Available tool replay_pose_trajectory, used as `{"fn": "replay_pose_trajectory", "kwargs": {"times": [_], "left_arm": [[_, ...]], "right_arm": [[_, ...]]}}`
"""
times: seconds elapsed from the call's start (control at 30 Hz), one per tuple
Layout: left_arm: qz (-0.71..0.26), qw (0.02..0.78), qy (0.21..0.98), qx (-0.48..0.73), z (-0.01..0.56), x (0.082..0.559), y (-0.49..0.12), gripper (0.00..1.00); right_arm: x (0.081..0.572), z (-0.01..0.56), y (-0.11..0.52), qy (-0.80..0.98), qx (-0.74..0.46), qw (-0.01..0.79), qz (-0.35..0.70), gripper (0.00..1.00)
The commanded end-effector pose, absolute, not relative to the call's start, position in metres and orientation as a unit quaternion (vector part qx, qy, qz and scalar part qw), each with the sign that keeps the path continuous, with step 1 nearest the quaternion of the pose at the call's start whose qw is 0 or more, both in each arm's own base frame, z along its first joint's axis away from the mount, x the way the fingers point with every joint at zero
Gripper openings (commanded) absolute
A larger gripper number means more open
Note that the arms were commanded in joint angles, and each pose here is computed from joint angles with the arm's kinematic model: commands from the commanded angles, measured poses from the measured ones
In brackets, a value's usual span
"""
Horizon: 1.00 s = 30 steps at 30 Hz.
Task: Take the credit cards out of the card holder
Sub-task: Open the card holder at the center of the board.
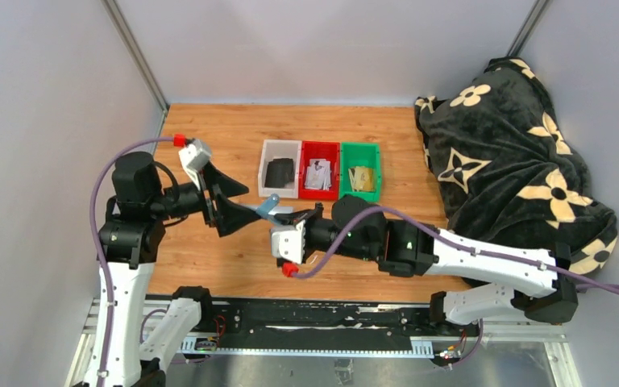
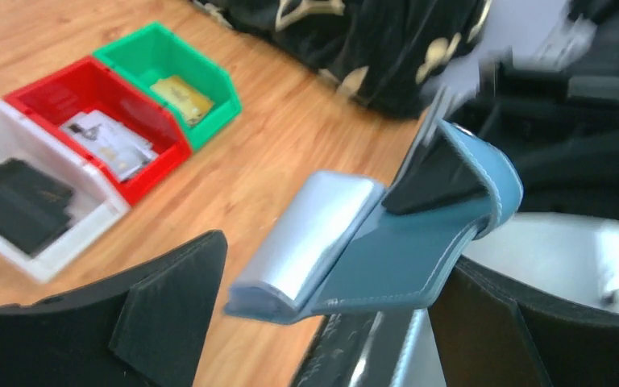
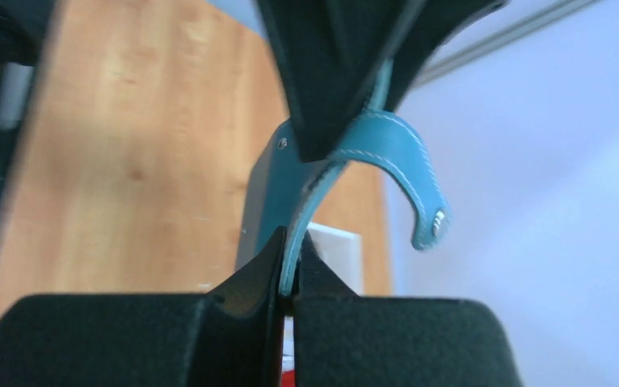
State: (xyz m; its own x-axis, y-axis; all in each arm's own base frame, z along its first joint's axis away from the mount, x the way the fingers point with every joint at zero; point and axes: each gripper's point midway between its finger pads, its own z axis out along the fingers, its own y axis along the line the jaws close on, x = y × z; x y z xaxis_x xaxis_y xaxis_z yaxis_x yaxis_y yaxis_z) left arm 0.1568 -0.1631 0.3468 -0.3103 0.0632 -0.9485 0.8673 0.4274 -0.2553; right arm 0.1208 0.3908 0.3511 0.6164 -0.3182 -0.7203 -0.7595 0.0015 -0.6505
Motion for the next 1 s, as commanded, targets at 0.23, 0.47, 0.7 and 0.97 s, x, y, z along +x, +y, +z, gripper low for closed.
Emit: {"fn": "replay_pose_trajectory", "kwargs": {"times": [0.23,0.47,0.7,0.97], "left_arm": [[-0.513,0.437,0.739,0.015,0.398,0.221,-0.14,1.0],[-0.55,0.403,0.73,-0.051,0.392,0.216,-0.142,1.0],[-0.555,0.372,0.743,-0.049,0.372,0.203,-0.146,1.0],[-0.554,0.355,0.75,-0.063,0.359,0.207,-0.145,1.0]], "right_arm": [[0.155,0.412,0.37,0.293,-0.596,0.737,-0.123,0.0],[0.154,0.409,0.4,0.23,-0.607,0.737,-0.188,0.0],[0.154,0.419,0.418,0.194,-0.587,0.751,-0.231,0.0],[0.154,0.429,0.427,0.126,-0.554,0.754,-0.329,0.0]]}}
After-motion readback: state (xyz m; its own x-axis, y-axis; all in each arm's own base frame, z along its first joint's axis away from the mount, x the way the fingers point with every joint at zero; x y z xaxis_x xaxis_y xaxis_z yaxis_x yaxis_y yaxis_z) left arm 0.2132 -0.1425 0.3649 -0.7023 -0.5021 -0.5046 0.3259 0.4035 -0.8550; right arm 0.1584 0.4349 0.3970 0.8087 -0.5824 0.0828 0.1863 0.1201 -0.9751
